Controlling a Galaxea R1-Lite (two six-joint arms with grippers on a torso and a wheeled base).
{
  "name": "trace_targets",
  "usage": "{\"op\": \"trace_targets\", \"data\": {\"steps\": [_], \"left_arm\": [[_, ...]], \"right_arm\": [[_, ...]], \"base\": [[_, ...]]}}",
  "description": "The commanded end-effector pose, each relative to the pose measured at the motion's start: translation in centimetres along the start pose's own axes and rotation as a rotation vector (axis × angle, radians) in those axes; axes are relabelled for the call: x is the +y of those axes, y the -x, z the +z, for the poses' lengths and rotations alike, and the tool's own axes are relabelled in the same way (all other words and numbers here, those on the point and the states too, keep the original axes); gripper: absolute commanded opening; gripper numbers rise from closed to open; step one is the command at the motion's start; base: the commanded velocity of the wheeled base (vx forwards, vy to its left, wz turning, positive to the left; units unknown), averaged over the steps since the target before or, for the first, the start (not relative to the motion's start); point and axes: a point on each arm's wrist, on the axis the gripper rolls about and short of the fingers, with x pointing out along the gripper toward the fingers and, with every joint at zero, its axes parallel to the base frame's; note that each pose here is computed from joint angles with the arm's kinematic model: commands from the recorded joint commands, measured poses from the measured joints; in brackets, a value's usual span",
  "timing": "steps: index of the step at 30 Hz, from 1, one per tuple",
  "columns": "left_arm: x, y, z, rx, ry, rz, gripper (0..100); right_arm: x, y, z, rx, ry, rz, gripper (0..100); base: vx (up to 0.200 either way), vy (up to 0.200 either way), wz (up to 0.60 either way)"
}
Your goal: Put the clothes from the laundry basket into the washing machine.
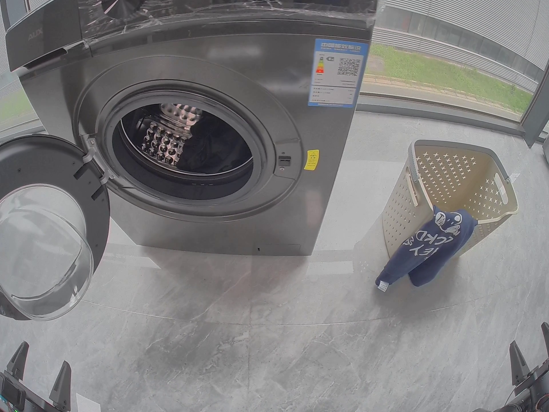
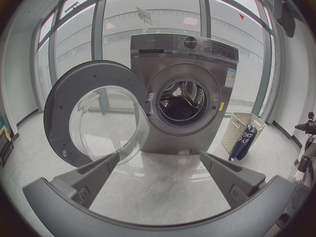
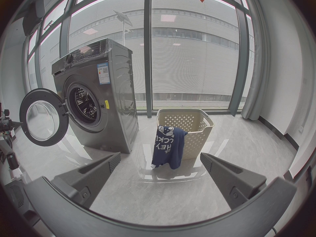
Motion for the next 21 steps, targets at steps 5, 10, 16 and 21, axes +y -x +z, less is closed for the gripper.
{"op": "trace_targets", "data": {"steps": [5, 10, 16, 21], "left_arm": [[0.03, -0.03, -0.48, 0.004, 0.009, 0.005, 100], [0.02, -0.03, -0.48, 0.004, 0.010, 0.002, 100], [0.02, -0.03, -0.48, 0.004, 0.009, 0.003, 100], [0.03, -0.03, -0.48, 0.004, 0.009, 0.003, 100]], "right_arm": [[0.01, -0.03, -0.51, 0.004, 0.006, 0.000, 100], [0.01, -0.03, -0.51, 0.004, 0.004, 0.004, 100], [0.01, -0.03, -0.51, 0.004, 0.004, 0.003, 100], [0.01, -0.03, -0.51, 0.004, 0.004, 0.001, 100]], "base": [[0.000, -0.200, 0.00], [0.000, -0.080, 0.00], [0.000, 0.000, -0.40], [0.000, 0.000, 0.00]]}}
